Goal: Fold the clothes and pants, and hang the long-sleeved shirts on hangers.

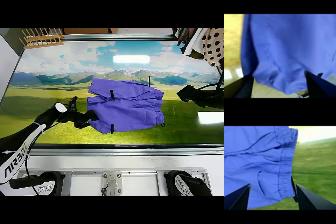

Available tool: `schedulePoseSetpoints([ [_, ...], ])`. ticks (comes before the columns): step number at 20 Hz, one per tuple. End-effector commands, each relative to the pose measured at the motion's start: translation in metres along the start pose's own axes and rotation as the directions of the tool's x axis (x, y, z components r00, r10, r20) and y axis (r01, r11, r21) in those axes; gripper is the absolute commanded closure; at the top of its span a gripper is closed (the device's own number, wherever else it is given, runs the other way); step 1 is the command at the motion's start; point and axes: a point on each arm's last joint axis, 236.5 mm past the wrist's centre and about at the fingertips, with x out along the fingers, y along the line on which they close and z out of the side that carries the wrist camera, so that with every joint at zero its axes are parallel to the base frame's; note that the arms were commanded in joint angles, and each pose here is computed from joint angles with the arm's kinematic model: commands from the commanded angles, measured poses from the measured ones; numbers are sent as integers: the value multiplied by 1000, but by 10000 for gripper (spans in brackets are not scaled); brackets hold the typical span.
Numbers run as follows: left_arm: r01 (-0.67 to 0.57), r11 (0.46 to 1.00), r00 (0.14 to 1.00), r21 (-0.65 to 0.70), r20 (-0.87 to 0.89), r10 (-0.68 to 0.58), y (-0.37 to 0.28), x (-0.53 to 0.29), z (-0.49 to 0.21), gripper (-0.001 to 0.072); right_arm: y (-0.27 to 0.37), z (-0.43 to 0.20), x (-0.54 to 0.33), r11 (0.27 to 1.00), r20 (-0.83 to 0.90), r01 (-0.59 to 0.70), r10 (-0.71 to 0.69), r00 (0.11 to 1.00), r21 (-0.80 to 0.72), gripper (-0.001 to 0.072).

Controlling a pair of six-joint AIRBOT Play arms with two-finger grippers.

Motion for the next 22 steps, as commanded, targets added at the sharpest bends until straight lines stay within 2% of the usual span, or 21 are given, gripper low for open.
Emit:
schedulePoseSetpoints([
  [1, -3, 999, 1000, 48, -28, 5, -20, 20, 1, 301, -2, -12, 2, 1000, -41, 4, -3, 999, 3, 111],
  [2, -5, 998, 999, 58, -34, 7, -23, 22, 1, 524, -7, -19, 4, 1000, -66, 19, -19, 998, 2, 111],
  [3, -3, 998, 1000, 65, -29, 5, -24, 21, 2, 705, -16, -29, 8, 999, -99, 39, -38, 994, 8, 110],
  [7, -2, 996, 1000, 92, 13, 0, -22, -3, 14, 701, -66, -97, 40, 974, -263, 124, -71, 962, 192, 109],
  [9, -19, 993, 1000, 115, 19, 16, -16, -13, 16, 702, -77, -132, 66, 940, -313, 123, -18, 950, 318, 109],
  [12, -34, 991, 999, 126, 5, 33, -11, -16, 13, 701, -71, -157, 111, 894, -297, 60, 84, 951, 444, 109],
  [16, -43, 990, 999, 135, 0, 44, -10, -16, 12, 701, -53, -155, 159, 871, -244, -5, 143, 959, 492, 110],
  [20, -43, 990, 999, 135, 0, 44, -10, -16, 12, 701, -44, -160, 181, 884, -241, 3, 124, 963, 468, 113],
  [21, -44, 990, 999, 135, 0, 44, -9, -16, 12, 701, -42, -162, 183, 887, -245, 4, 124, 962, 462, 139],
  [22, -44, 990, 999, 136, 2, 45, -9, -16, 12, 702, -41, -163, 184, 893, -249, 1, 125, 960, 451, 212],
])
